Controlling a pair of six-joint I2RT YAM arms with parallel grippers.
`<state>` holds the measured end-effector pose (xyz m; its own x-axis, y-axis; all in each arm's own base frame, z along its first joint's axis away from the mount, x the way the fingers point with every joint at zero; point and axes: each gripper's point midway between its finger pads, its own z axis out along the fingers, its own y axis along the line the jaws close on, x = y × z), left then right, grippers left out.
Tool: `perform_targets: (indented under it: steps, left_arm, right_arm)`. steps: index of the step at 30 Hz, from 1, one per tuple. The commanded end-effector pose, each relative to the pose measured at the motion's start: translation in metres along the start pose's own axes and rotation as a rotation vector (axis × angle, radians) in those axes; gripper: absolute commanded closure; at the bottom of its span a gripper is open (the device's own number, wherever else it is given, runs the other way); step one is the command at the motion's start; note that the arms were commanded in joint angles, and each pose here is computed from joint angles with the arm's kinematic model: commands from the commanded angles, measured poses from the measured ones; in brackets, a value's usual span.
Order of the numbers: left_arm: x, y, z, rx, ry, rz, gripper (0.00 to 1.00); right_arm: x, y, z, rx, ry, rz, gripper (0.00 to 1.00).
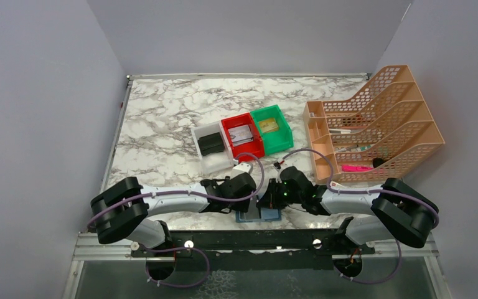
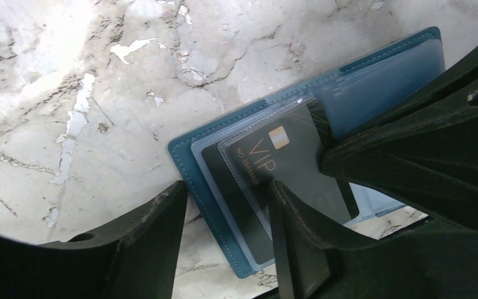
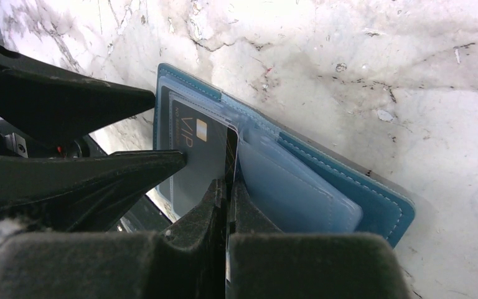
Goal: Take the credit cards out of the card holder
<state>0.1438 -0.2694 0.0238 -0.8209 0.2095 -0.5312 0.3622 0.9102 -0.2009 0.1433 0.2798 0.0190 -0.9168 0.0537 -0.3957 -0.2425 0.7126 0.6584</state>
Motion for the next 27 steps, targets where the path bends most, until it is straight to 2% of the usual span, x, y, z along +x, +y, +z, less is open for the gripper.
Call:
perform_targets:
  steps: [1, 9, 27]
  left_arm:
    - [0.011, 0.01, 0.004, -0.052, 0.029, 0.02, 0.49]
    - [0.026, 0.023, -0.001, -0.074, 0.043, -0.003, 0.62]
    - [0.042, 0.026, 0.006, -0.103, 0.083, 0.014, 0.69]
  right_arm:
    - [0.018, -0.026, -0.001, 0.088, 0.049, 0.0, 0.98]
    - [0.01, -0.025, -0.005, 0.106, 0.016, -0.009, 0.98]
    - [0.002, -0.019, -0.016, 0.095, -0.019, -0.027, 0.98]
